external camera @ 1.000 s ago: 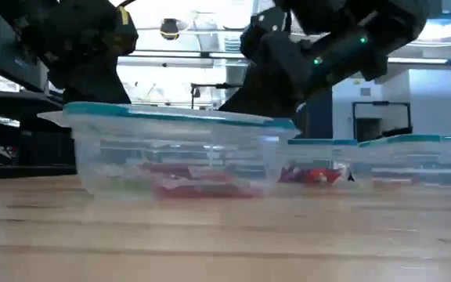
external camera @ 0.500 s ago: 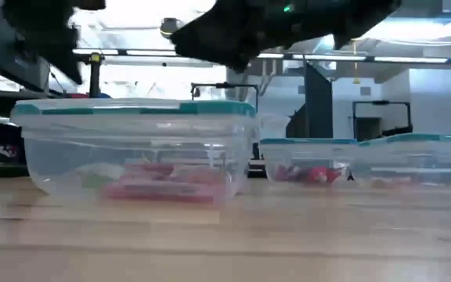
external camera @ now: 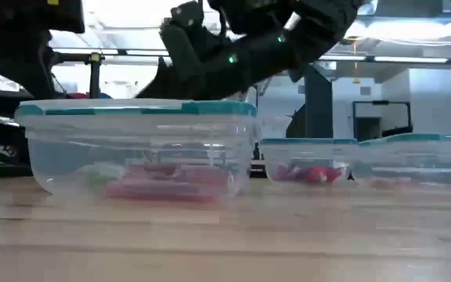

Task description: Sort candy

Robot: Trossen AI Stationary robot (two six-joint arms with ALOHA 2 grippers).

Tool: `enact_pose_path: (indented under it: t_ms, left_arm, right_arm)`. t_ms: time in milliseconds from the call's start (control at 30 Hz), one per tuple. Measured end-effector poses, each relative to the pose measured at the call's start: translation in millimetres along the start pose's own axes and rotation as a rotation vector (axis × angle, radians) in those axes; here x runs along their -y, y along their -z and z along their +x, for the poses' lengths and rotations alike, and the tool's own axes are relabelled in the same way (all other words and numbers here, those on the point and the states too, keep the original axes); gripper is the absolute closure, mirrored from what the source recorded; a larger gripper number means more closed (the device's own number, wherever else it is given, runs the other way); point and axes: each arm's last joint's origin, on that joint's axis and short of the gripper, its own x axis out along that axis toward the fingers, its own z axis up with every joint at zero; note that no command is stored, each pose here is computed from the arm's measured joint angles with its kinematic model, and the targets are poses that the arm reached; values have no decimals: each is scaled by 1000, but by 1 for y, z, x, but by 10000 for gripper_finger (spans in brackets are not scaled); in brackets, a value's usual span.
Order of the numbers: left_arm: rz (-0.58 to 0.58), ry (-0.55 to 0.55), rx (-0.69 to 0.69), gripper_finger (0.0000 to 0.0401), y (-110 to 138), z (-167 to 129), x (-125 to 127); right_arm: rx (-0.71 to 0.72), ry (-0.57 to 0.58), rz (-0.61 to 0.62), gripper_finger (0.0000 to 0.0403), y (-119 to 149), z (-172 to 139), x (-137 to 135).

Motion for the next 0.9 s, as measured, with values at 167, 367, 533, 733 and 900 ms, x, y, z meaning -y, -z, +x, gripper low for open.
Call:
enact_pose_path:
  t_ms: [167, 367, 533, 733, 900]
  left_arm:
    - [2, -24, -13, 293, 1, 9, 5]
    - [-1, -21, -26, 293, 5, 14, 12]
    - [-14, 25, 7, 293, 2, 10, 14]
    - [-36, 47, 25, 292, 0, 2, 10]
    - [-46, 62, 33, 293, -1, -4, 6]
  right_arm:
    - [-88, 1, -7, 266, 7, -2, -4]
    - [-191, -26, -27, 266, 8, -14, -20]
    - [-194, -52, -57, 266, -5, -29, -24]
    - [-140, -41, -48, 266, -24, -41, -15]
    - [-143, -35, 29, 266, -19, -35, -11]
